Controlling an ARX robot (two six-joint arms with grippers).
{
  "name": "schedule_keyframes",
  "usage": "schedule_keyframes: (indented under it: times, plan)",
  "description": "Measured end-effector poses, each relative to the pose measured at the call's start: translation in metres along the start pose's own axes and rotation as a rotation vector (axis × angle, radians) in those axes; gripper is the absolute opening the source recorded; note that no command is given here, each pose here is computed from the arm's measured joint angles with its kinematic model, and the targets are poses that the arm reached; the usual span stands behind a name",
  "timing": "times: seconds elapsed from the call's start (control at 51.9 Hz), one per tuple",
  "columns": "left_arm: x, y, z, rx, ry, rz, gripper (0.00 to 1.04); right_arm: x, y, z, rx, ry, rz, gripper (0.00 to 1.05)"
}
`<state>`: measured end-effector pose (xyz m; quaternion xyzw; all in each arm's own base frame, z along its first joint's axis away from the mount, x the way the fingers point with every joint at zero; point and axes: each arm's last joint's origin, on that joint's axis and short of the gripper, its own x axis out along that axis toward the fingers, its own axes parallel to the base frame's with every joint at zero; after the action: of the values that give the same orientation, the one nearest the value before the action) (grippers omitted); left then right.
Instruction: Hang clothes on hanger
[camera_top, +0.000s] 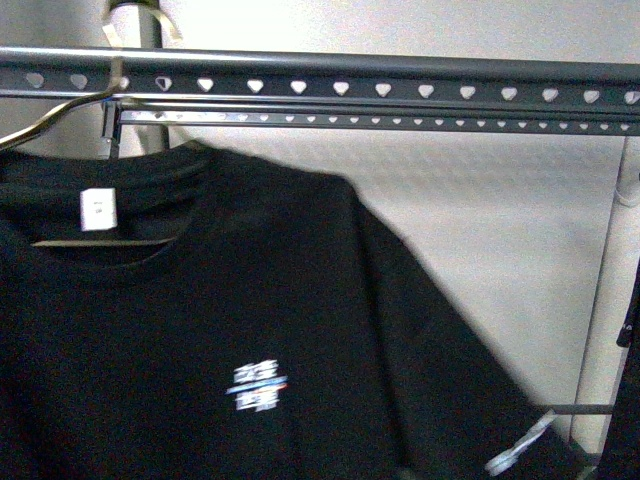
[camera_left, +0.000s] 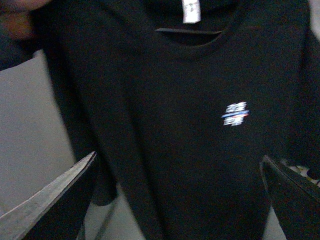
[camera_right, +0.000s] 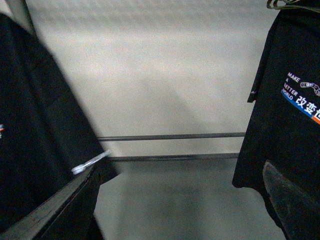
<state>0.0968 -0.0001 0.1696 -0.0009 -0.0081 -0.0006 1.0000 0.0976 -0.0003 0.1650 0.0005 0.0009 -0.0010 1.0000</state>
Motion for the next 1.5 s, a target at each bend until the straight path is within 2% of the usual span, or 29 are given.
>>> schedule_keyframes:
  times: [0.289,0.328,0.347,0.366,0.405,0.482,0.598,0.713,0.829,0.945,1.137,1.504]
  plan:
    - [0.0,0.0,0.0,0.0,0.001,-0.001,0.98,0.0,0.0,0.0,0.0,0.0,0.0,0.97]
    - [0.001,0.0,0.0,0.033,0.075,-0.086,0.98,0.0,0.0,0.0,0.0,0.0,0.0,0.97]
    - [0.002,0.0,-0.002,0.035,0.166,-0.171,0.98,0.0,0.0,0.0,0.0,0.0,0.0,0.97]
    - [0.005,-0.001,-0.001,0.025,0.204,-0.215,0.98,0.0,0.0,0.0,0.0,0.0,0.001,0.97]
    - [0.013,0.0,0.004,0.001,0.264,-0.218,0.98,0.0,0.0,0.0,0.0,0.0,0.003,0.97]
    - [0.041,0.01,0.03,-0.086,0.276,-0.053,0.98,0.0,0.0,0.0,0.0,0.0,0.001,0.97]
    - [0.079,0.026,0.055,-0.237,0.276,0.194,0.98,0.0,0.0,0.0,0.0,0.0,0.001,0.97]
    - [0.122,0.042,0.065,-0.41,0.276,0.392,0.98,0.0,0.0,0.0,0.0,0.0,0.002,0.97]
    - [0.162,0.052,0.069,-0.541,0.278,0.5,0.98,0.0,0.0,0.0,0.0,0.0,0.001,0.97]
    - [0.192,0.059,0.083,-0.612,0.218,0.567,0.98,0.0,0.0,0.0,0.0,0.0,0.001,0.97]
    - [0.214,0.064,0.098,-0.62,0.175,0.636,0.98,0.0,0.0,0.0,0.0,0.0,0.001,0.97]
    - [0.247,0.071,0.089,-0.619,0.198,0.707,0.98,0.0,0.0,0.0,0.0,0.0,0.001,0.97]
